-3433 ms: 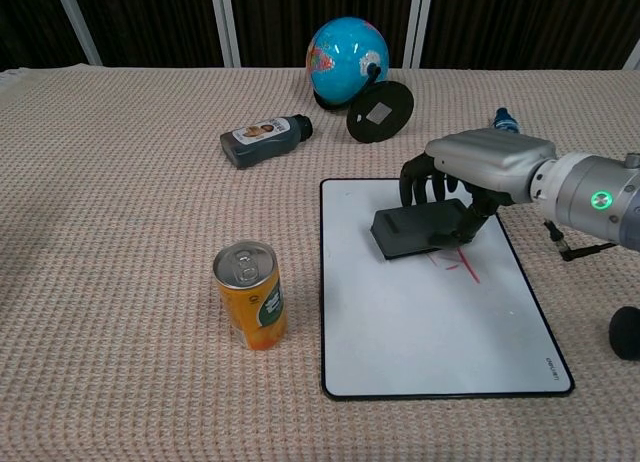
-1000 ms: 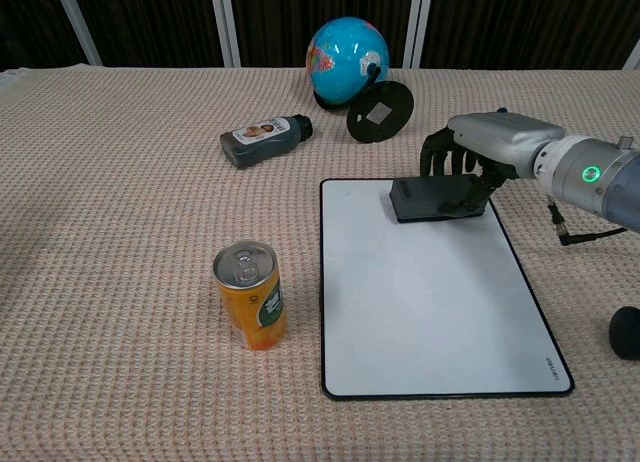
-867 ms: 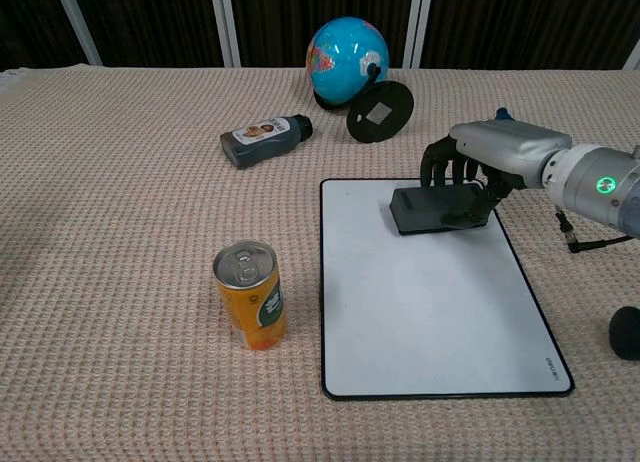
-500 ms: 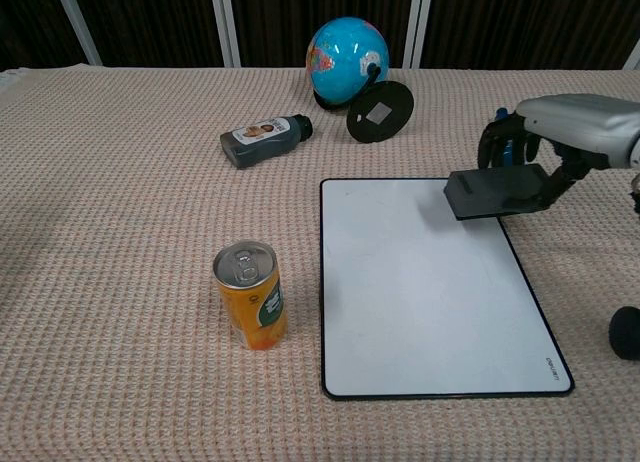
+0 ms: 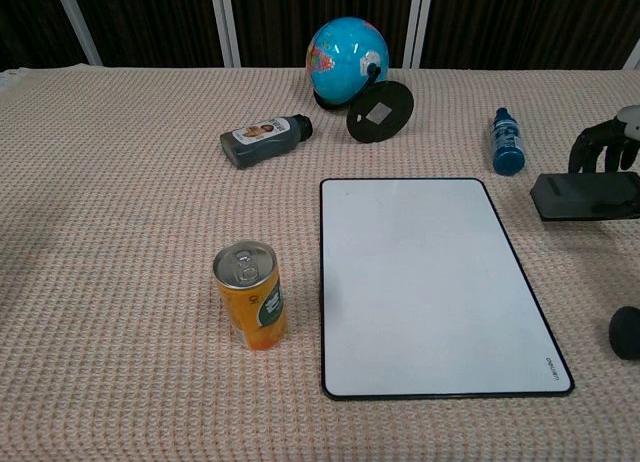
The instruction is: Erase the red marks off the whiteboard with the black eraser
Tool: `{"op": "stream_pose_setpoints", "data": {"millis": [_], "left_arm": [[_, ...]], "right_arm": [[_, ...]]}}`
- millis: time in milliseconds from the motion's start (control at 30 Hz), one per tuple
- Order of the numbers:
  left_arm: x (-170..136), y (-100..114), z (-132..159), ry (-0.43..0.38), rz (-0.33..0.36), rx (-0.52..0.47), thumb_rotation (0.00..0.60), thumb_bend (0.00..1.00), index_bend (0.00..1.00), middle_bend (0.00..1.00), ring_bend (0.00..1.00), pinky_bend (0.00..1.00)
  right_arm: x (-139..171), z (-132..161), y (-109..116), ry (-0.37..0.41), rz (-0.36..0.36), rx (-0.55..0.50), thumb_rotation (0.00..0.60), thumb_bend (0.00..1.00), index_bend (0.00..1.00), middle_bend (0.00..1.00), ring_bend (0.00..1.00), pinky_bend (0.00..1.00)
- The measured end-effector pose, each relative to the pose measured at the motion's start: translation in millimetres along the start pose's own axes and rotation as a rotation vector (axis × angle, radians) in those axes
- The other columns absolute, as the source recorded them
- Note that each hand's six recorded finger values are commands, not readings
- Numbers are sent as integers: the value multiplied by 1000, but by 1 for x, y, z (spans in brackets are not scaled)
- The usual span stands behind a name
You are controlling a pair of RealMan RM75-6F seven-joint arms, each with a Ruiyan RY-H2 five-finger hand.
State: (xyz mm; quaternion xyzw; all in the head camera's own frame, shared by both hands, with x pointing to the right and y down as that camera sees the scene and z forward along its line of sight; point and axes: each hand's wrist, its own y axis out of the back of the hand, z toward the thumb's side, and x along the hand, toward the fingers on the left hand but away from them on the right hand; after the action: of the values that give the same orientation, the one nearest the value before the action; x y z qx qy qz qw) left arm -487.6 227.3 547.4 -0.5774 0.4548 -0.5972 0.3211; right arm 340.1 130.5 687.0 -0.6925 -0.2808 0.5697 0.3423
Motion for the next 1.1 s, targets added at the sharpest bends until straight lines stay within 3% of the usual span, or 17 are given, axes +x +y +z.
{"op": "stream_pose_setpoints", "data": {"millis": [133, 300, 367, 433, 733, 933, 1100], "left_arm": [[0, 0, 0, 0, -1, 1, 600, 743, 147, 44, 0, 0], [0, 0, 0, -1, -3, 2, 600, 744, 147, 45, 0, 0], [0, 0, 0, -1, -3, 2, 600, 744, 147, 45, 0, 0], [0, 0, 0, 0, -3, 2, 600, 744, 147, 44, 0, 0], [0, 0, 0, 0, -4, 0, 600, 744, 147, 44, 0, 0], [0, 0, 0, 0, -3, 0, 600, 743, 147, 44, 0, 0], [-1, 0, 0, -3, -3, 2, 600, 743, 147, 44, 0, 0]], "right_arm": [[1, -6, -9, -18, 24, 1, 600, 273, 578, 452, 439, 322], [2, -9, -17, -24, 56, 5, 600, 176, 268, 204, 226, 187], [2, -8, -17, -23, 62, 10, 600, 163, 125, 70, 115, 170], [3, -8, -16, -21, 74, 17, 600, 145, 41, 11, 54, 164], [13, -1, 9, -11, 80, 16, 600, 134, 0, 0, 19, 161], [31, -6, 48, -28, -45, -18, 600, 134, 0, 0, 29, 161], [66, -19, 73, -65, -159, -42, 600, 134, 0, 0, 29, 161]]}}
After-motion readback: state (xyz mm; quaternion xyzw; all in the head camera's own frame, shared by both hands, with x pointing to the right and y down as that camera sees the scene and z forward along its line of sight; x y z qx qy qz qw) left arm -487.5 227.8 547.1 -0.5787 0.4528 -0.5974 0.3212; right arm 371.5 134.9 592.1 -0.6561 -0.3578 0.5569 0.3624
